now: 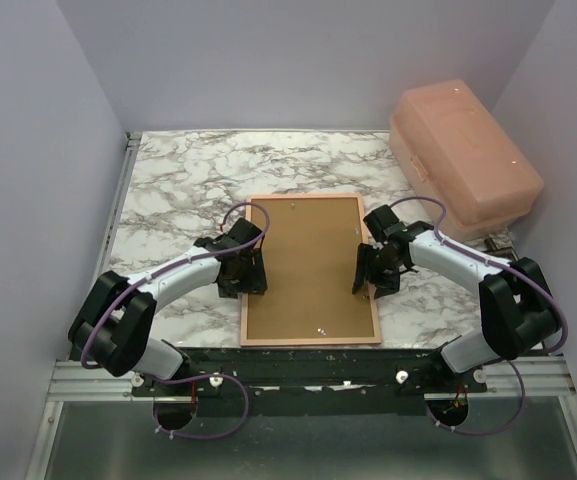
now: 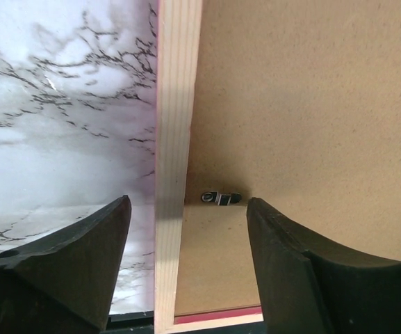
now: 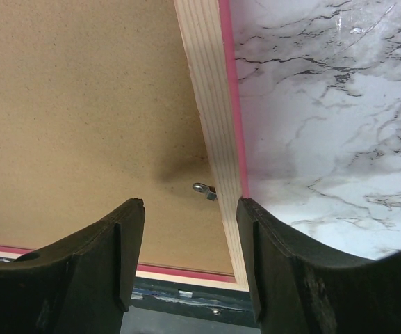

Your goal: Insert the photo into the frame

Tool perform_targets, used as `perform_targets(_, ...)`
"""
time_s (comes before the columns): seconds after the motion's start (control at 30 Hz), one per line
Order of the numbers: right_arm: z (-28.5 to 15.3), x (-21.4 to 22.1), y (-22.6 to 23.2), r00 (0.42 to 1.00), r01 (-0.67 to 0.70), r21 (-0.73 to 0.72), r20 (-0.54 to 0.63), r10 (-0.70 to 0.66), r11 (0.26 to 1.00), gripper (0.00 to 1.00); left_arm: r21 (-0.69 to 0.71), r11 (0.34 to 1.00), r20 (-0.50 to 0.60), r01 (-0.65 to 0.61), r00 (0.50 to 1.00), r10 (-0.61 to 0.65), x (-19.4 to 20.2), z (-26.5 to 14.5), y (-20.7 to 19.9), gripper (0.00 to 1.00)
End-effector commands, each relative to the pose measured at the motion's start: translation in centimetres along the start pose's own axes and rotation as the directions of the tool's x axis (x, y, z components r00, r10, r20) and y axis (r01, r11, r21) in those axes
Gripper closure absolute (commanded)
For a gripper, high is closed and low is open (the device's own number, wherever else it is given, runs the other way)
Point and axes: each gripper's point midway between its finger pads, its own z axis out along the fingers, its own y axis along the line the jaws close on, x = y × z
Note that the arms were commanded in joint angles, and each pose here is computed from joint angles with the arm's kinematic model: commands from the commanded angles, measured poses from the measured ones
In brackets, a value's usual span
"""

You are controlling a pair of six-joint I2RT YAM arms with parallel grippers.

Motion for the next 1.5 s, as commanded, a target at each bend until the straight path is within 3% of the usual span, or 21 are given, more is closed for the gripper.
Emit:
perform_targets(0.0,2.7,1.2,-0.5,0.999,-0.002,0.001,-0.053,0.002,1.0,0.38,-0.016,1.0,0.058,0.02,0.998,-0.019,-2.1,-0.3,0.0,0.35)
perform_targets(0.23,3.1,1.5,-0.6,0.998,0.0,0.001,-0.069,0.0,1.0,0.39,0.006,0.999,0.064,0.037,0.997,-0.038,-2.9,0.1,0.0,0.37)
perform_targets(0.6,3.6,2.1,-0.9,0.996,0.0,0.002,-0.088,0.0,1.0,0.39,-0.079,0.997,0.004,-0.015,1.0,0.015,-2.1,0.7,1.5,0.37)
perform_targets(0.9,4.0,2.2,-1.0,0.995,0.002,0.003,-0.1,-0.002,1.0,0.39,-0.05,0.998,-0.054,-0.035,0.998,0.032,0.7,1.0,1.9,0.52)
perform_targets(1.27,4.3,2.4,-0.9,0.994,-0.003,-0.006,-0.109,0.002,1.0,0.39,-0.083,0.993,-0.084,-0.083,0.994,0.076,2.8,0.6,2.3,0.53)
perform_targets(1.33,4.4,2.5,-0.9,0.994,-0.003,-0.009,-0.113,0.002,1.0,0.39,-0.094,0.992,-0.09,-0.084,0.993,0.076,3.1,0.6,2.5,0.62)
perform_targets(1.47,4.4,2.6,-0.8,0.994,-0.004,-0.014,-0.114,0.002,1.0,0.39,-0.104,0.992,-0.085,-0.07,0.995,0.061,3.3,0.8,2.9,0.66)
